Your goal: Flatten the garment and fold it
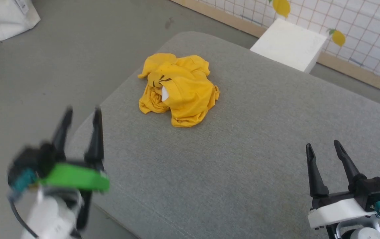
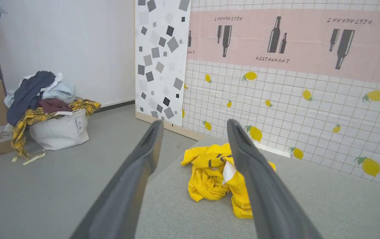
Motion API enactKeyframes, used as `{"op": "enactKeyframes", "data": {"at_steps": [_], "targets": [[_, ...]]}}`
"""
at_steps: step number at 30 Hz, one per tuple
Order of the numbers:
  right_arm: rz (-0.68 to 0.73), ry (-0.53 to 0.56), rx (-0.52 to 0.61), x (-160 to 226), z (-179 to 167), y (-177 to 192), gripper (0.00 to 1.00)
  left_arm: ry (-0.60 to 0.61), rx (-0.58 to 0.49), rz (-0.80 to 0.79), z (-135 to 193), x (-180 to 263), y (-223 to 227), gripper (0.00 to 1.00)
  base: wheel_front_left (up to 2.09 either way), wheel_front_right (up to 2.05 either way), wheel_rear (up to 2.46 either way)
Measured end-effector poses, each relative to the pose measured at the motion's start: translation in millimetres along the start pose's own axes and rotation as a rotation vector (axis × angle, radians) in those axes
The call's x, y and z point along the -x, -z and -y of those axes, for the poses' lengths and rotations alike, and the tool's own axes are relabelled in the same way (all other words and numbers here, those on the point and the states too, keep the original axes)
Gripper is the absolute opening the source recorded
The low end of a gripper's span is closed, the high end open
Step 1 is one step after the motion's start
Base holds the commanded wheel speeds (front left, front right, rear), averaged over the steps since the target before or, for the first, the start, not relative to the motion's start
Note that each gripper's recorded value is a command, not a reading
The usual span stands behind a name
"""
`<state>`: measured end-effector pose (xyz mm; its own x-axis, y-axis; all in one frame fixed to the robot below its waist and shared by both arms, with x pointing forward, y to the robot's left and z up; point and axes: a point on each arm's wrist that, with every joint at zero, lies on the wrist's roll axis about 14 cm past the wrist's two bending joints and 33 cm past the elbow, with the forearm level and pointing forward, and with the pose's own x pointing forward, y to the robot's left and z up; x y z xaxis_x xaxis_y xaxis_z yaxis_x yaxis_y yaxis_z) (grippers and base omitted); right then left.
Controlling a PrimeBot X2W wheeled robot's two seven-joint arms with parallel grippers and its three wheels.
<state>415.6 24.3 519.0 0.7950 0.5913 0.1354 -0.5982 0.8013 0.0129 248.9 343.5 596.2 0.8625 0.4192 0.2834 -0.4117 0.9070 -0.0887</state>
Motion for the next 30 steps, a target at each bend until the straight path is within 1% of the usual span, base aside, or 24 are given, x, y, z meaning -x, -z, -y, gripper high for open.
{"op": "enactKeyframes", "data": {"at_steps": [3, 6, 9, 11, 15, 16, 19, 23, 27, 30], "targets": [[0.0, 0.008, 0.004, -2, 5, 2, 1.0, 0.082, -0.049, 0.042, 13, -33, -28, 1.0, 0.0, 0.0, 0.0], [0.017, 0.014, 0.01, -10, 9, -1, 1.0, 0.146, -0.093, 0.05, 26, -63, -45, 1.0, 0.0, 0.0, 0.0], [0.028, 0.02, 0.023, -19, 15, -4, 1.0, 0.191, -0.096, 0.065, 39, -97, -62, 1.0, 0.0, 0.0, 0.0], [0.031, 0.025, 0.03, -24, 19, -5, 1.0, 0.213, -0.074, 0.056, 49, -119, -66, 1.0, 0.0, 0.0, 0.0], [0.052, 0.028, 0.037, -36, 25, -10, 1.0, 0.237, -0.132, 0.001, 57, -160, -63, 1.0, 0.0, 0.0, 0.0], [0.06, 0.031, 0.039, -39, 27, -12, 1.0, 0.242, -0.154, -0.022, 59, -169, -58, 1.0, 0.0, 0.0, 0.0], [0.066, 0.044, 0.049, -46, 36, -11, 1.0, 0.253, -0.167, -0.083, 66, -192, -37, 1.0, 0.0, 0.0, 0.0], [0.042, 0.057, 0.048, -53, 45, 4, 1.0, 0.281, -0.181, -0.216, 82, -212, 15, 1.0, 0.0, 0.0, 0.0], [0.01, 0.072, 0.035, -57, 55, 23, 1.0, 0.321, -0.227, -0.385, 91, -216, 76, 1.0, 0.0, 0.0, 0.0], [-0.02, 0.088, 0.025, -58, 62, 39, 1.0, 0.346, -0.252, -0.52, 92, -211, 120, 1.0, 0.0, 0.0, 0.0]]}}
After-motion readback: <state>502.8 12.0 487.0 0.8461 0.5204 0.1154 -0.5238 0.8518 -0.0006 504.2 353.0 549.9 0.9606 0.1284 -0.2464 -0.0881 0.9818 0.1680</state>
